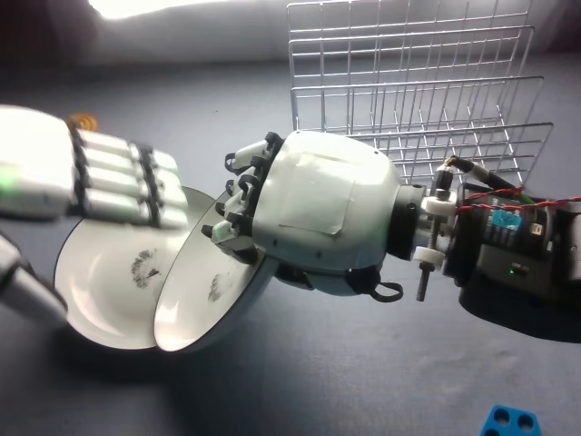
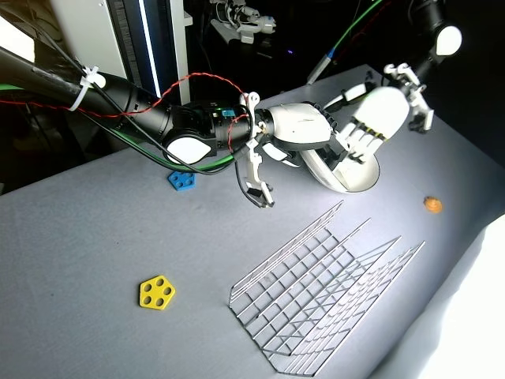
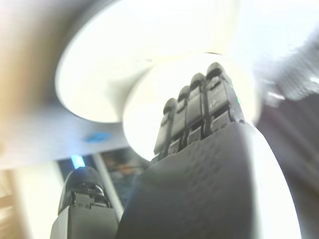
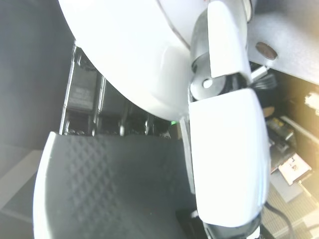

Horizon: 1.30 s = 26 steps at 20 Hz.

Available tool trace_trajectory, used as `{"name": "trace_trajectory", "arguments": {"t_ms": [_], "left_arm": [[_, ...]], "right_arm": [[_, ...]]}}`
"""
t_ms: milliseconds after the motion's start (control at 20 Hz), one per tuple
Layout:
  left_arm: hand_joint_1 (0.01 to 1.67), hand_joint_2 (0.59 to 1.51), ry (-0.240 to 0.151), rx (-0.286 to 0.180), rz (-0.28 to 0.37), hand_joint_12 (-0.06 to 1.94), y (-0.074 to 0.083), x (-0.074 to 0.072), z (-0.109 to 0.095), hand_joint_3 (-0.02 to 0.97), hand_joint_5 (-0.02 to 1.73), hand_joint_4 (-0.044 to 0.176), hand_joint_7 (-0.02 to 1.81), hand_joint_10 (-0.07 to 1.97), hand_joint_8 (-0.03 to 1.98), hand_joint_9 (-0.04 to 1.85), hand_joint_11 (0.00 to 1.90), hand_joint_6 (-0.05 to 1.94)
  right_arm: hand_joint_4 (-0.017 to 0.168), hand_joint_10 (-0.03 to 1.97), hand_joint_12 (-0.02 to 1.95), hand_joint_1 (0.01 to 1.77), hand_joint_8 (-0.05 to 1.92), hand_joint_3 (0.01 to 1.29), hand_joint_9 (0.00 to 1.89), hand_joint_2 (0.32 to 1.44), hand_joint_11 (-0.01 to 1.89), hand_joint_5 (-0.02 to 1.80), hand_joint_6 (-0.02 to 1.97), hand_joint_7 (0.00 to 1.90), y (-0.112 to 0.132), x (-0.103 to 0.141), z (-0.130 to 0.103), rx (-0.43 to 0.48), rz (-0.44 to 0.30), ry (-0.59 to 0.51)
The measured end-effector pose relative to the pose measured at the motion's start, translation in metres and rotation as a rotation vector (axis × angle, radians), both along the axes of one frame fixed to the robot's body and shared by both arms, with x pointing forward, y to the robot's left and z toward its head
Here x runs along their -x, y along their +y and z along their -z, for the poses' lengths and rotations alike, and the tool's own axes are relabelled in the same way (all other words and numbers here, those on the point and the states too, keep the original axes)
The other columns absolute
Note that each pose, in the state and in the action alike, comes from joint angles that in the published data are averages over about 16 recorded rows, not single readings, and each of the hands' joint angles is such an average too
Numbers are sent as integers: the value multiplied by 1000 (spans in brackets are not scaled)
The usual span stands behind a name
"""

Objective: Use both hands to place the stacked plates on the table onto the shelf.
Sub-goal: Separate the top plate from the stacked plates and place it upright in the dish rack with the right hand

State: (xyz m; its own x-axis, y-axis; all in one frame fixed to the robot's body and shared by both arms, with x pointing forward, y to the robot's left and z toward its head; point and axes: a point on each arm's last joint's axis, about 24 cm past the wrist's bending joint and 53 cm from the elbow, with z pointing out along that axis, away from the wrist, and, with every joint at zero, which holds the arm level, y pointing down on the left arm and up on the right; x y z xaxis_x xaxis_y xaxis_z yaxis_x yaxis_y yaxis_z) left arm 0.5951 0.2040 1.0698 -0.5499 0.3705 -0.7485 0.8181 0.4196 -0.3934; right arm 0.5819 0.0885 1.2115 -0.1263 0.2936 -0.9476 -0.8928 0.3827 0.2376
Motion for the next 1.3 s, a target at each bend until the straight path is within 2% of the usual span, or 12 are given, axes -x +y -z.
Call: {"name": "trace_trajectory", "arguments": {"t_ms": [200,600,950,1300], "left_arm": [[17,1068,-23,27,-53,3,10,-9,-29,16,13,5,18,9,-13,22,13,9],[17,1069,-36,50,-135,4,37,-10,-71,17,20,5,16,9,-13,22,16,9],[16,1063,-45,67,-161,5,47,-2,-94,17,21,5,14,9,-13,21,18,8],[16,1059,-57,74,-141,4,43,10,-104,17,21,4,17,9,-14,21,18,9]], "right_arm": [[3,744,1173,1249,786,12,1008,1025,698,915,916,997,-8,2,-15,-23,12,22],[15,371,1114,1266,783,12,1094,1019,755,955,916,1040,-30,6,-65,-95,43,79],[7,558,1104,1275,761,13,1066,1014,788,971,916,1063,-63,9,-112,-195,56,185],[-3,931,1172,1296,739,13,1009,1013,818,968,897,1065,-104,1,-134,-299,58,334]]}}
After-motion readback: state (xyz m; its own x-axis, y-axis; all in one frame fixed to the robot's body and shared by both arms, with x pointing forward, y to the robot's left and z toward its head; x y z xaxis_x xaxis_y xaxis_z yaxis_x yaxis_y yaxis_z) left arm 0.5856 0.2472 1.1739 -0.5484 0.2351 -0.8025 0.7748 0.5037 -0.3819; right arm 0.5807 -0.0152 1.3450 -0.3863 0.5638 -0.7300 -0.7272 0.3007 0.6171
